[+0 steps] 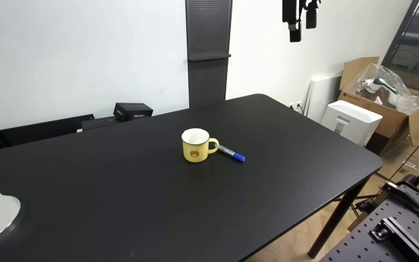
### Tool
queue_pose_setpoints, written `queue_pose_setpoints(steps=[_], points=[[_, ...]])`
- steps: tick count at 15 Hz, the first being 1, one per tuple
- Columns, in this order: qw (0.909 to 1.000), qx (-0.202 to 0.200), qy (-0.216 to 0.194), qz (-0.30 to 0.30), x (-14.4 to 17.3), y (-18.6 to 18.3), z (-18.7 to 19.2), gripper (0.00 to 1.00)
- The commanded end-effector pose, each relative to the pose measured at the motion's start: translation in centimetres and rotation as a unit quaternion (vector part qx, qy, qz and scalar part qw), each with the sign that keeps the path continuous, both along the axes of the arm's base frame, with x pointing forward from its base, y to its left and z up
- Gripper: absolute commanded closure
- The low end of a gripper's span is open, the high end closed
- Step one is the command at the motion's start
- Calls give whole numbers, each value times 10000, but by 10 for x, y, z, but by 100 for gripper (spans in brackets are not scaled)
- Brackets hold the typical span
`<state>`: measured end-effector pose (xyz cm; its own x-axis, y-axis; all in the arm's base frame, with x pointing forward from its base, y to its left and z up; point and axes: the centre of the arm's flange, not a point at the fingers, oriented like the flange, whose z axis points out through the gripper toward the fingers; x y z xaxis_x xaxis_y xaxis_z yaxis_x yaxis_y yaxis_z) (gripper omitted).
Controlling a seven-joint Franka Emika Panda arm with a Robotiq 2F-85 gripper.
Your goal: Put the marker inside in the mug cup
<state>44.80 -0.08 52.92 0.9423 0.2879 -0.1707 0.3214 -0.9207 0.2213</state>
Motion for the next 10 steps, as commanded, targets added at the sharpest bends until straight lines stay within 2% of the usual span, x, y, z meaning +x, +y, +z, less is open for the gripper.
queue_pose_setpoints(steps=[1,4,5,6,10], points=[[9997,95,-225,-31,21,10,-27,0],[9996,237,-135,24,25,19,-38,0],[9998,161,-65,65,25,22,-38,0],[9999,72,-86,52,4,5,-6,0],[9999,89,-46,84,7,7,-14,0]])
